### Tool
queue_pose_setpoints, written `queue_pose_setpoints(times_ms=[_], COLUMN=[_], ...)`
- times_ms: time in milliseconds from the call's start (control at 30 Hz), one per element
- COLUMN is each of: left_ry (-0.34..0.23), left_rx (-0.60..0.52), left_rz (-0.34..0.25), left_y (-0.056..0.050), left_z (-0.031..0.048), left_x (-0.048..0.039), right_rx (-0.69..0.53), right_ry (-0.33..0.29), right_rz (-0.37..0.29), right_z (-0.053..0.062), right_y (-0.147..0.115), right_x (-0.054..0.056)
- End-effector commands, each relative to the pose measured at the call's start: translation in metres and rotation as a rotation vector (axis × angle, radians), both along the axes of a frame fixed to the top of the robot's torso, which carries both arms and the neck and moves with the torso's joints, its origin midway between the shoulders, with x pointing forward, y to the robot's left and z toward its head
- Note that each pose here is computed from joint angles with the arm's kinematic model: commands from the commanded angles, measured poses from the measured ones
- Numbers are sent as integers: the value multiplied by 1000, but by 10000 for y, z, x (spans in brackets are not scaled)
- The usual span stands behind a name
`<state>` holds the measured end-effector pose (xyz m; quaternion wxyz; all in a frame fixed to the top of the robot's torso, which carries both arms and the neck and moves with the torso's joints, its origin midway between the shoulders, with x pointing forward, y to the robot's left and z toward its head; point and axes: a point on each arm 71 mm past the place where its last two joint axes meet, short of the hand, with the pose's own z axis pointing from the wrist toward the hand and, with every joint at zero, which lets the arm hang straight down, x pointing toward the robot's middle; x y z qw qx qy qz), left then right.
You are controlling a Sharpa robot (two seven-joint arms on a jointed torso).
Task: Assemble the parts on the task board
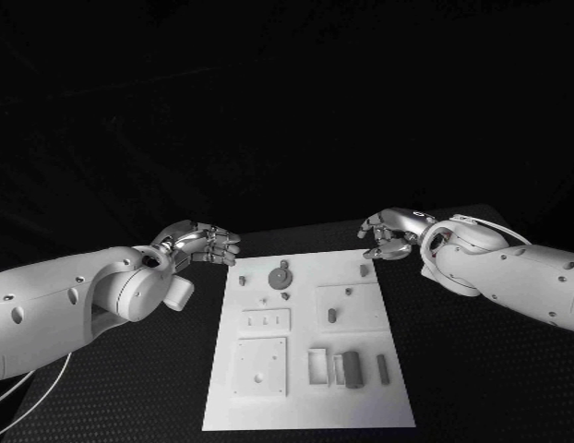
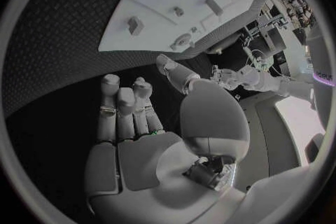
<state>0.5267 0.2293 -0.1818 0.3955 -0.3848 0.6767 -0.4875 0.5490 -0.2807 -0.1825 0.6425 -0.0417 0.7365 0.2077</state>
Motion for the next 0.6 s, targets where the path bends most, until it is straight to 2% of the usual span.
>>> queue_pose_setpoints(times_ms=[33, 333, 600], left_ry=[-8, -3, -1], left_rx=[-11, -12, -11], left_rz=[-27, -34, -32], left_y=[-34, -60, -48], left_z=[4, -18, -29], left_x=[-7, -7, -3], right_rx=[-11, -27, -35], right_ry=[24, 72, 83], right_rz=[35, 33, 20], right_z=[-102, -346, -426], right_y=[-33, -58, -114], right_x=[-8, -18, -6])
